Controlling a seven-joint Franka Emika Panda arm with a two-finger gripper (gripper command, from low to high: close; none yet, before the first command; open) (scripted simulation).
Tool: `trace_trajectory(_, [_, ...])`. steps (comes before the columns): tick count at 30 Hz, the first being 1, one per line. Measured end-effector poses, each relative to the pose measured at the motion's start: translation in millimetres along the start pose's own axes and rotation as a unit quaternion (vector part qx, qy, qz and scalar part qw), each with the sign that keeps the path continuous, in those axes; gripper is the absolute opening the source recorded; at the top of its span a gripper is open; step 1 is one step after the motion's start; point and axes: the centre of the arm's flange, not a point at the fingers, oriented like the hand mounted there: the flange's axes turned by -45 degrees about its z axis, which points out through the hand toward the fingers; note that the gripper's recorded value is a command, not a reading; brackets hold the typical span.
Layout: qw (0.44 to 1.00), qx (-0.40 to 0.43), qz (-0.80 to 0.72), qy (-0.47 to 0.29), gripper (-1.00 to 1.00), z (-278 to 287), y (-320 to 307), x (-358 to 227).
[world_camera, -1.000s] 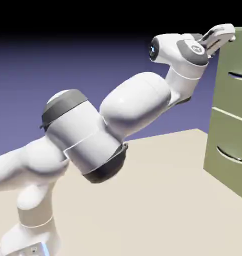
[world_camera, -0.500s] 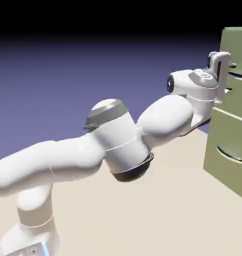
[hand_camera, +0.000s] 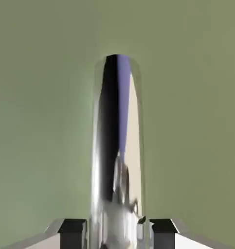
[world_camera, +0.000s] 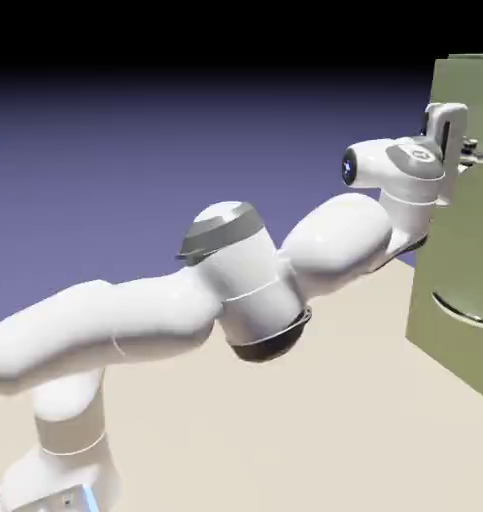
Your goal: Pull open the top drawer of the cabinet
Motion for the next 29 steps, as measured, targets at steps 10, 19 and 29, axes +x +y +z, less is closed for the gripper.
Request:
trace_trajectory(10, [1.0,0.001,0.0,0.0,-1.0,-83.7,0.0,0.0])
trace_trajectory(19, [1.0,0.0,0.001,0.001,-1.0,-176.4,-0.1,0.6])
trace_trajectory(29, [1.0,0.0,0.001,0.0,1.0,-270.8,-0.6,0.4])
